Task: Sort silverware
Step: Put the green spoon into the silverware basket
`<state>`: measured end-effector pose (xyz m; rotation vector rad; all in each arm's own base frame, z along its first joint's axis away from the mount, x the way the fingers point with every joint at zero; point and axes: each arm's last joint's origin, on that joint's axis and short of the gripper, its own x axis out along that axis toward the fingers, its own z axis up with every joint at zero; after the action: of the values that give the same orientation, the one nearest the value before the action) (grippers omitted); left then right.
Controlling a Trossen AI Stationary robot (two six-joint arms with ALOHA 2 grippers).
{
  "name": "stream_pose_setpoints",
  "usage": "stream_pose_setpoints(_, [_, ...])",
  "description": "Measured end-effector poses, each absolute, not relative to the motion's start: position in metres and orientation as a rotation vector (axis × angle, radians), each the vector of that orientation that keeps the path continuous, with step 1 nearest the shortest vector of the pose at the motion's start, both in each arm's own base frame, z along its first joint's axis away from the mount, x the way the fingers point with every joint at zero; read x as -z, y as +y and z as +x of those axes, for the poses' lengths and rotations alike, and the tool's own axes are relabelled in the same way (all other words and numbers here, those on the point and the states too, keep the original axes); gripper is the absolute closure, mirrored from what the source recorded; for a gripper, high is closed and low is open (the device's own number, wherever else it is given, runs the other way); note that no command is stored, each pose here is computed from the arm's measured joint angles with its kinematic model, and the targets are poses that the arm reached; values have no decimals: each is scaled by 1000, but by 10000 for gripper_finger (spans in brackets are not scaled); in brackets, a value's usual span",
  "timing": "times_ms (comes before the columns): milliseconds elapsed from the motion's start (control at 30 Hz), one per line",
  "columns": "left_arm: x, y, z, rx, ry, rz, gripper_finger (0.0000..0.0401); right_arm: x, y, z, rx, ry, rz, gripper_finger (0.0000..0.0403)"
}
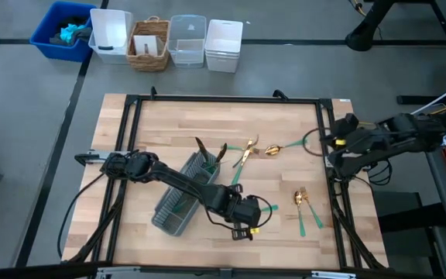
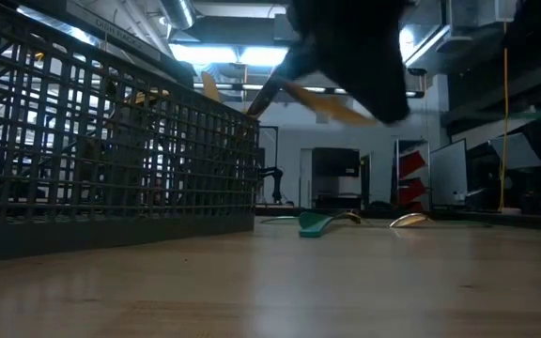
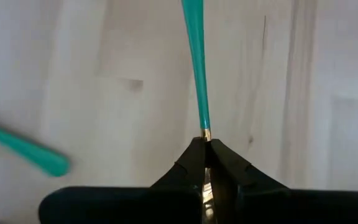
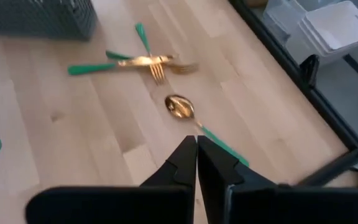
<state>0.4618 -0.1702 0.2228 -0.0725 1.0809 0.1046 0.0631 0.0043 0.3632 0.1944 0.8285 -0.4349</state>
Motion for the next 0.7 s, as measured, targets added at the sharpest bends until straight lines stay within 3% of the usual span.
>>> stream_pose_setpoints(467, [-305, -171, 394, -281, 1253, 325, 399, -307, 0, 50, 458, 801, 227, 386])
stream_pose_setpoints(700, [-344, -172, 371, -258, 1145, 399, 399, -299, 2, 57, 454, 788, 233, 386])
